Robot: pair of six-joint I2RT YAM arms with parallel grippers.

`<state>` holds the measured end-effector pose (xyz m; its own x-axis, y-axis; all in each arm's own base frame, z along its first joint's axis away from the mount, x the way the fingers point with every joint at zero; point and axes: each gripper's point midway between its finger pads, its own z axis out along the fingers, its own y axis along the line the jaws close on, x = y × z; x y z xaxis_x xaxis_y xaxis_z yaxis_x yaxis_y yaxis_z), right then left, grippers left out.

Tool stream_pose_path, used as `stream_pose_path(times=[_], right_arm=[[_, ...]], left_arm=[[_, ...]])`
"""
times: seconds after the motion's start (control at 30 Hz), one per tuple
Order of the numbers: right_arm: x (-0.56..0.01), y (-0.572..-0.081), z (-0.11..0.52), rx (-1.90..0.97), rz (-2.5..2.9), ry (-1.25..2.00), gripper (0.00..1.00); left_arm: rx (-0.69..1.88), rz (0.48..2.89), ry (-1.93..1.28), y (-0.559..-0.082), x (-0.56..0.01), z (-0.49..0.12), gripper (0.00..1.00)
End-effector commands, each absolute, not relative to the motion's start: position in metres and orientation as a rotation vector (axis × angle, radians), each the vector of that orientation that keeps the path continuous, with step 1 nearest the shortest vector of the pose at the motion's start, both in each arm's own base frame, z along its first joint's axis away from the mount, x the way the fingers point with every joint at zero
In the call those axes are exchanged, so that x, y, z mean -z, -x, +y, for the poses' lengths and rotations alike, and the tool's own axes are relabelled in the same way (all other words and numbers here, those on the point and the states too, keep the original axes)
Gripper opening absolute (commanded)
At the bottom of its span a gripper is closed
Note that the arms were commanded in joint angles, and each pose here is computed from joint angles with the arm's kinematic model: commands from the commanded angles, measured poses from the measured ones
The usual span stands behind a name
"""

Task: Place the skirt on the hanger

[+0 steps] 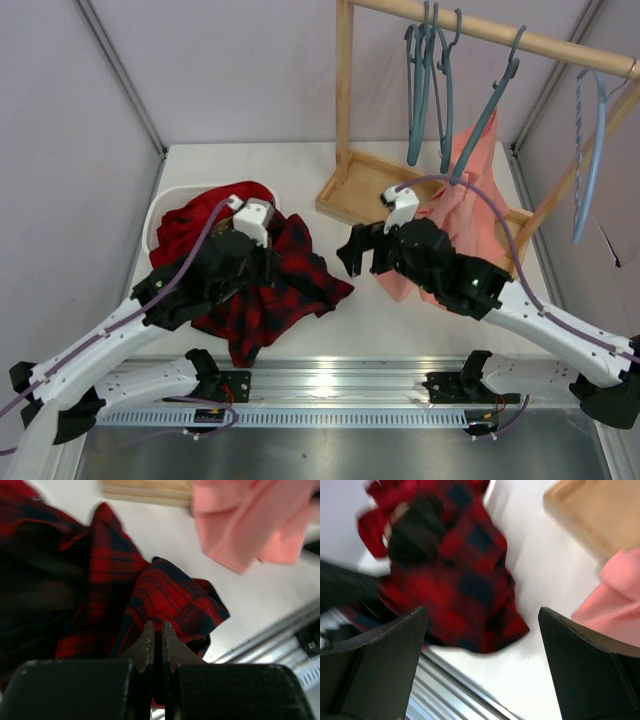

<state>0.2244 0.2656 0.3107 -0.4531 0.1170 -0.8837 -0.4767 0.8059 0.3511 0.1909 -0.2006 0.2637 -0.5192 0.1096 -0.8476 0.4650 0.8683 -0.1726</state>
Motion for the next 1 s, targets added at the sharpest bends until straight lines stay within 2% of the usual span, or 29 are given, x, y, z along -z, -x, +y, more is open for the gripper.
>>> stream_pose_path(times=[0.0, 0.07, 0.17, 0.33, 0.57, 0.77, 0.97], right_arm=[[-0.272, -0.205, 0.283, -0.702, 1.961, 0.403, 0.99], [-0.247, -0.202, 0.291, -0.694, 1.987, 0.430, 0.99], [-0.238, -0.211, 0.312, -0.721, 1.956, 0.441, 0.99], [-0.210, -0.223, 0.330, -0.639, 1.974, 0.528, 0.99], [-0.183, -0.228, 0.341, -0.609, 1.964, 0.614, 0.99], [-0.180, -0.204, 0.324, -0.677, 1.946, 0.623, 0.99], [-0.147, -0.176, 0.302, -0.719, 2.010, 0.682, 0.97]], left_arm=[[0.288, 2.044, -0.089, -0.205, -0.294, -0.139, 0.00], [0.253, 2.040, 0.007, -0.206, -0.296, -0.115, 0.00], [0.171, 2.056, 0.164, -0.207, -0.292, -0.077, 0.00], [0.063, 2.064, 0.253, -0.210, -0.289, -0.043, 0.00], [0.084, 2.071, 0.209, -0.220, -0.294, -0.048, 0.00], [0.072, 2.066, 0.199, -0.229, -0.297, -0.047, 0.00], [0.067, 2.091, 0.190, -0.231, -0.290, -0.049, 0.00]])
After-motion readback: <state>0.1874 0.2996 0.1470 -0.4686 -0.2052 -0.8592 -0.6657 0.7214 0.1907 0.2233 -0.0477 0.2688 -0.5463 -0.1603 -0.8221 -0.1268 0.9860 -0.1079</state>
